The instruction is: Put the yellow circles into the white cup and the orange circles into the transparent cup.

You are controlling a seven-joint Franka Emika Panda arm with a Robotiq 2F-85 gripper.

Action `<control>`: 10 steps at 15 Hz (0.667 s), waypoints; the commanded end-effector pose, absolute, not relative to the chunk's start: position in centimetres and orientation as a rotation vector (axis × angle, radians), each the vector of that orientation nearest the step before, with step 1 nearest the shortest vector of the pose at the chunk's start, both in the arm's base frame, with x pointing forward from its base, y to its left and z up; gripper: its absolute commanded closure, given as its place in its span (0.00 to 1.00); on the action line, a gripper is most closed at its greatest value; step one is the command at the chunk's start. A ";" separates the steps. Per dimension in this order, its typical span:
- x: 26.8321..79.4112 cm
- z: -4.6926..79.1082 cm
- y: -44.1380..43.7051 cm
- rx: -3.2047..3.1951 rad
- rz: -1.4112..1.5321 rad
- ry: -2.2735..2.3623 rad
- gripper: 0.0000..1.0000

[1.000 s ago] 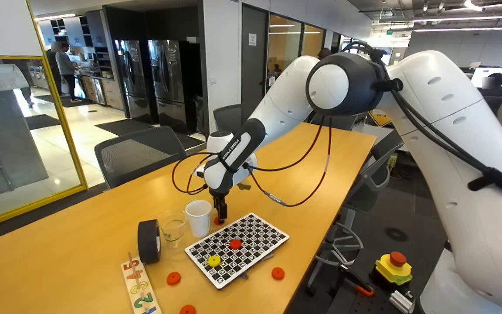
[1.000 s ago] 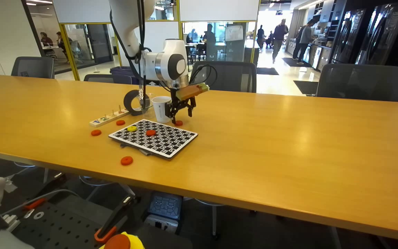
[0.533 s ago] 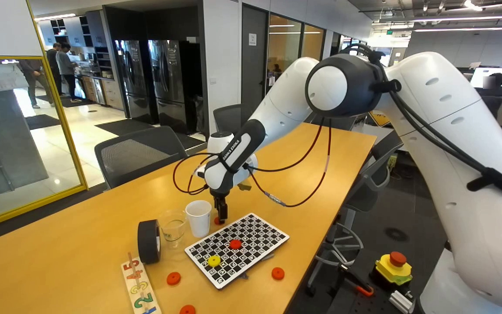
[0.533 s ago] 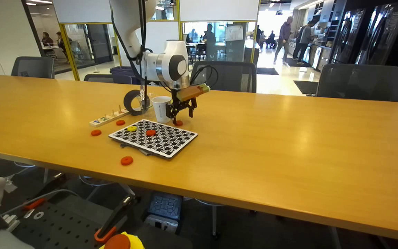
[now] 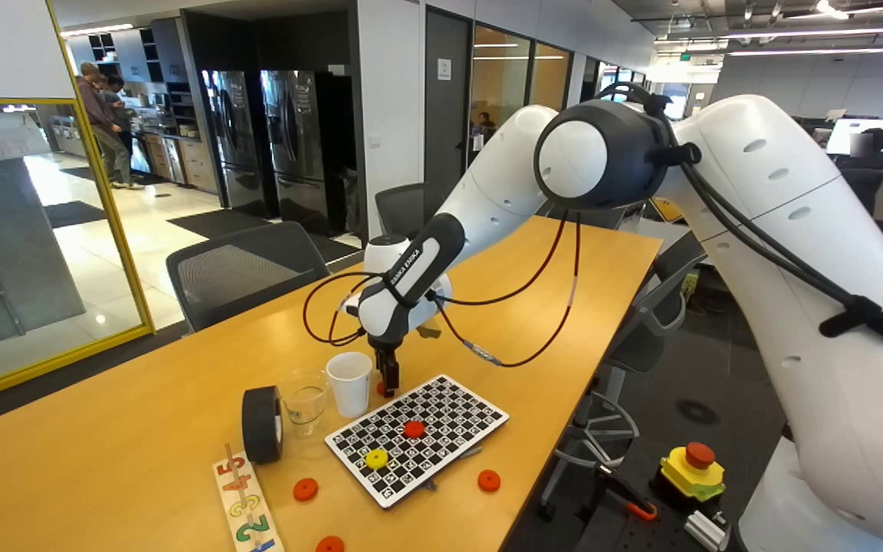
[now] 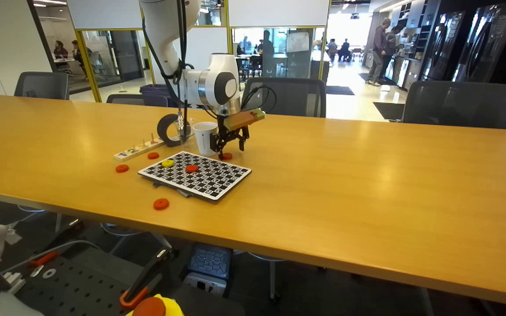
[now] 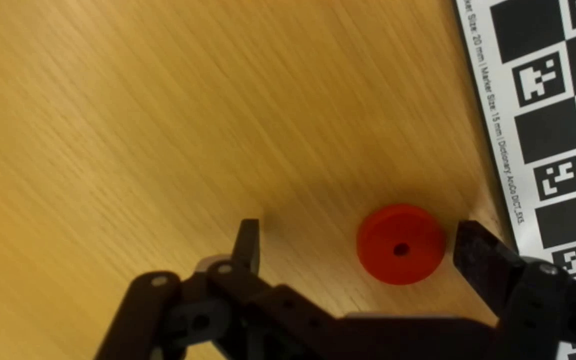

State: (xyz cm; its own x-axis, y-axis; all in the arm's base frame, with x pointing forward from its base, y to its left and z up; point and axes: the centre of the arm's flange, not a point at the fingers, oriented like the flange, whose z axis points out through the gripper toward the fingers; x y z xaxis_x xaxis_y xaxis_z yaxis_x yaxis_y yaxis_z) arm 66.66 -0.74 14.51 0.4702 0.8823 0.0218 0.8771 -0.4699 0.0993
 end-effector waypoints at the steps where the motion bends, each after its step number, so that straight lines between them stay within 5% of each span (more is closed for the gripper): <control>1: 67.7 14.8 -0.8 2.636 0.144 1.563 0.01; 2: 67.7 14.8 -0.8 2.639 0.147 1.560 0.26; 4: 67.7 15.0 -0.8 2.637 0.148 1.558 0.31; 10: 67.8 15.5 -0.9 2.647 0.153 1.539 0.77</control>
